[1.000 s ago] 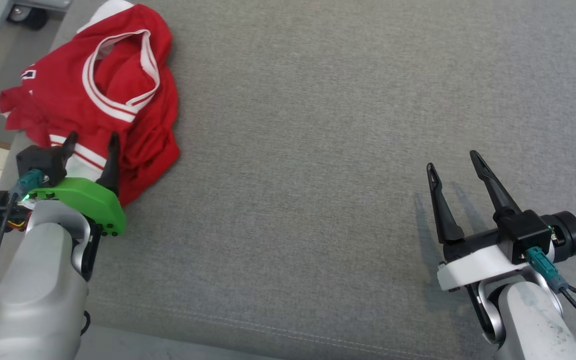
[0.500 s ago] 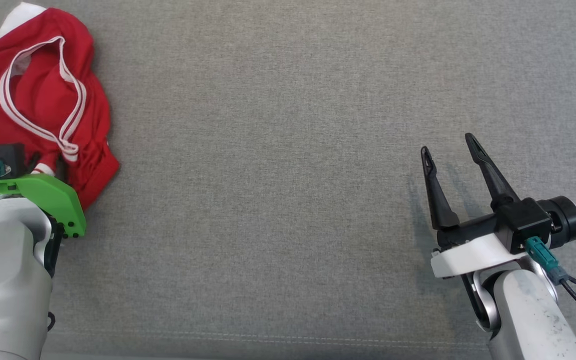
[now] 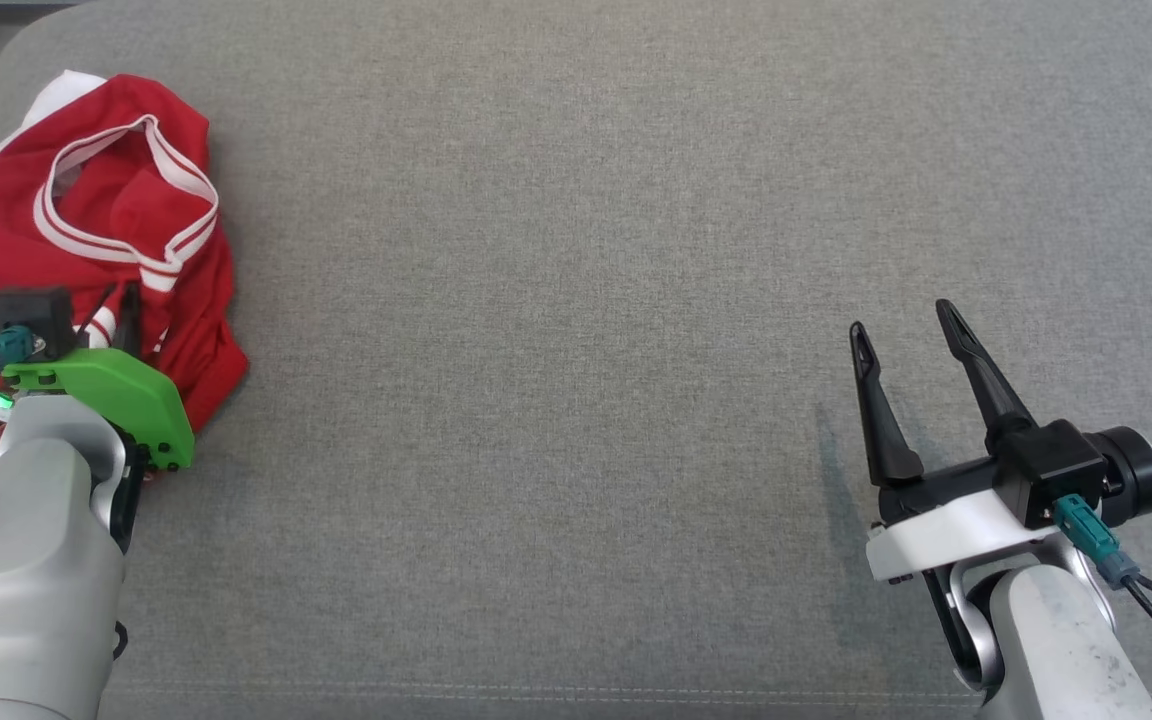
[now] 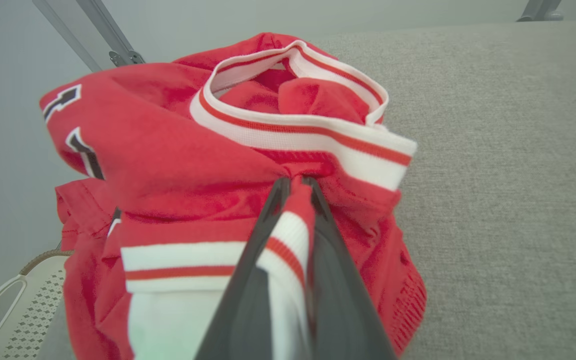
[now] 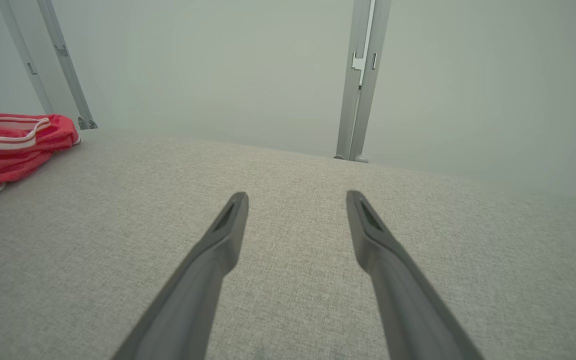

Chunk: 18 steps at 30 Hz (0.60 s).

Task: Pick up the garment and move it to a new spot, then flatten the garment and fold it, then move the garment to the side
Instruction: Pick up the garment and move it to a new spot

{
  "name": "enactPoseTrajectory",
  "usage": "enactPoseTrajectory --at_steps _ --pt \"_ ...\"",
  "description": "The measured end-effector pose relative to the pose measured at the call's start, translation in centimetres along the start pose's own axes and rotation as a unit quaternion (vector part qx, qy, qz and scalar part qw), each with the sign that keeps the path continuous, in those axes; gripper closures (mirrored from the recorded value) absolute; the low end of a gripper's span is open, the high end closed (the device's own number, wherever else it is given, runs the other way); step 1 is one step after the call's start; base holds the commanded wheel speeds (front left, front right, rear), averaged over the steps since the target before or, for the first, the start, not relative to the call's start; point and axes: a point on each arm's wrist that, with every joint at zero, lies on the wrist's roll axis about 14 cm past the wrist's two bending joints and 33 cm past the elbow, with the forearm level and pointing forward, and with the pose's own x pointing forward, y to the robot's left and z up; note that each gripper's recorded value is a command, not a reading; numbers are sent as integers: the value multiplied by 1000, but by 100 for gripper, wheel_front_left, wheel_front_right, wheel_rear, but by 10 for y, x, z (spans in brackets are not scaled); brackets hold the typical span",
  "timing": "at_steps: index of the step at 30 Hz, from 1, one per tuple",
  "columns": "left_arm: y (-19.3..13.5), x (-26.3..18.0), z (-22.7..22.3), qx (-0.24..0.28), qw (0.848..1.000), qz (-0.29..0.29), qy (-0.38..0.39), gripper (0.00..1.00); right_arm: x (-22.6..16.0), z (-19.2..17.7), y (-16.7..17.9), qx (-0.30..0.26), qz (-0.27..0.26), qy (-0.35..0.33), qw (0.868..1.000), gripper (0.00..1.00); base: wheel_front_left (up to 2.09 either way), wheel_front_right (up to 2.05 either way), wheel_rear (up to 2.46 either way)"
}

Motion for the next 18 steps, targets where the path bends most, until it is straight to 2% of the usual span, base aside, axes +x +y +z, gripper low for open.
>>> enactPoseTrajectory --at_steps 11,18 --pt "-41 -16 65 3 993 -60 -106 100 -18 20 4 4 -4 -16 1000 0 0 0 0" --pt "-74 -31 106 2 979 -108 -171 100 -30 26 2 5 -11 -19 1000 0 0 0 0"
